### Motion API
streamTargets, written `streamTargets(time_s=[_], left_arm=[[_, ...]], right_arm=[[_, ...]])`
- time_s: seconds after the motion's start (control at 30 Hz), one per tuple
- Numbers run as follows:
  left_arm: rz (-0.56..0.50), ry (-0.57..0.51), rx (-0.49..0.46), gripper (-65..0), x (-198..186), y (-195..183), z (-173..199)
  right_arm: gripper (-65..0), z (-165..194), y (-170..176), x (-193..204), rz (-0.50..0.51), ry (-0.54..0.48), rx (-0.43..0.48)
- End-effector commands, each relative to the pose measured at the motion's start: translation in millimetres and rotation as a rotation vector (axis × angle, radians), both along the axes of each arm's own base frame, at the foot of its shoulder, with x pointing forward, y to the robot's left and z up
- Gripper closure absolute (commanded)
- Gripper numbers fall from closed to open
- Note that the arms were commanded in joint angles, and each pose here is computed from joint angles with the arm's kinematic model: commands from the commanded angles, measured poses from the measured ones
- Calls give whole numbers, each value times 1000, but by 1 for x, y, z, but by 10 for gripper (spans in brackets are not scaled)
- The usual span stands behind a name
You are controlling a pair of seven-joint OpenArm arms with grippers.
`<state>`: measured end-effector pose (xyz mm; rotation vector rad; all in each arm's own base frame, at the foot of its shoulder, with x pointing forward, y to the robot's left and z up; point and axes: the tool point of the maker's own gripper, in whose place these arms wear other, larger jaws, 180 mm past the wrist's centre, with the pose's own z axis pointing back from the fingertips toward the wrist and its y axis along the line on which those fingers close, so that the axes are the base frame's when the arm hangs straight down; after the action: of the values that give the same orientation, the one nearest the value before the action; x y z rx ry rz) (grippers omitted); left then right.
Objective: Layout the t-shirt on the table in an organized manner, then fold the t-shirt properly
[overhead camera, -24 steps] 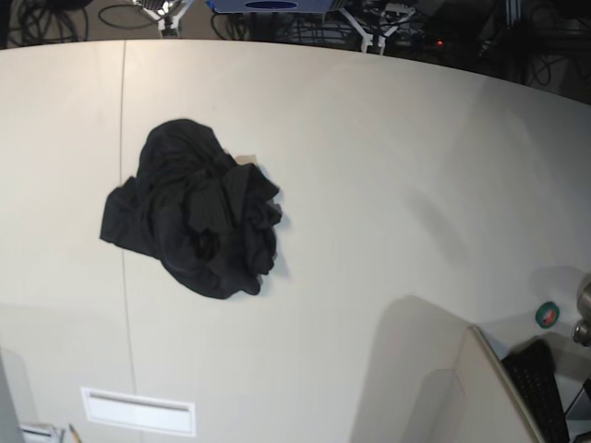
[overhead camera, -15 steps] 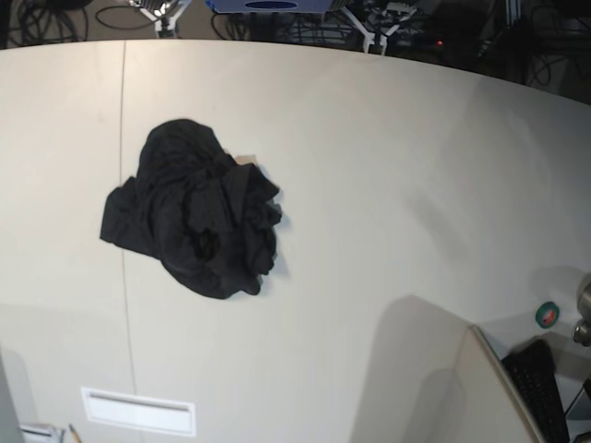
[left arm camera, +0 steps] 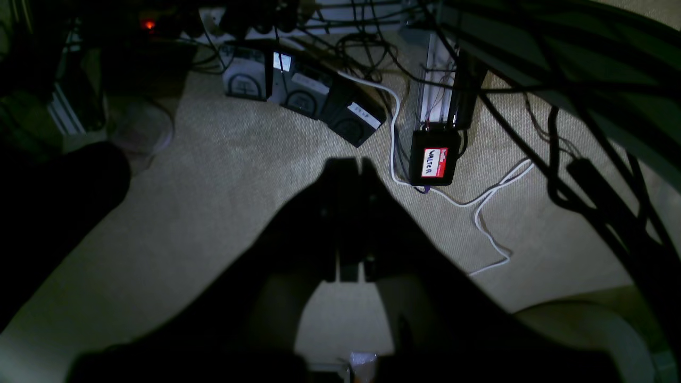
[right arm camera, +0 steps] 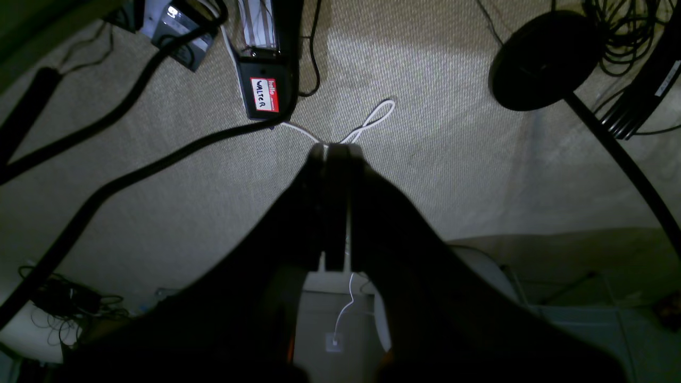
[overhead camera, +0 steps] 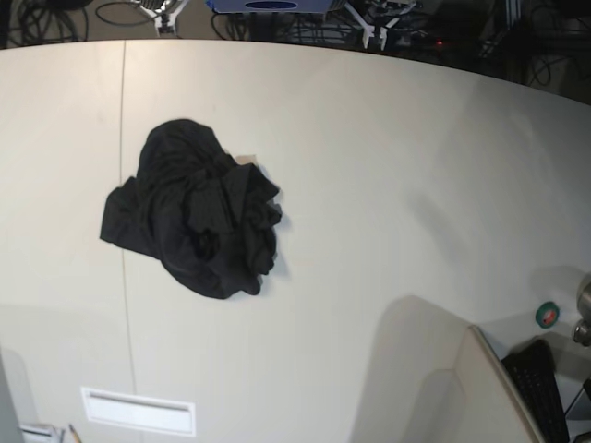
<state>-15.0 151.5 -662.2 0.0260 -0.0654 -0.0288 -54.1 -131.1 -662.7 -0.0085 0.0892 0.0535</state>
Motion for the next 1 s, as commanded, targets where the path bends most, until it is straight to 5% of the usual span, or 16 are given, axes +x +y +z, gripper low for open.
streamTargets(time_s=[0.0,0.37,0.57,0.77,0.97], left_arm=[[0,3,15,0,-3,6,0],[-22,22,17,0,-9,7,0],[-40,11,45,0,-32,29,7],[-112,-86,98,0,-58,70,45],[-221,-232,124,0,-46,97,103]], right_arm=[[0,0,-3,2,3,-12,-7],[0,0,-5,5,2,-21,-10],[0,8,-5,-28,-4,-29,-10],[0,50,-22,-56,-9,-57,-42],[0,108,-62,-36,-87,-118,-141]])
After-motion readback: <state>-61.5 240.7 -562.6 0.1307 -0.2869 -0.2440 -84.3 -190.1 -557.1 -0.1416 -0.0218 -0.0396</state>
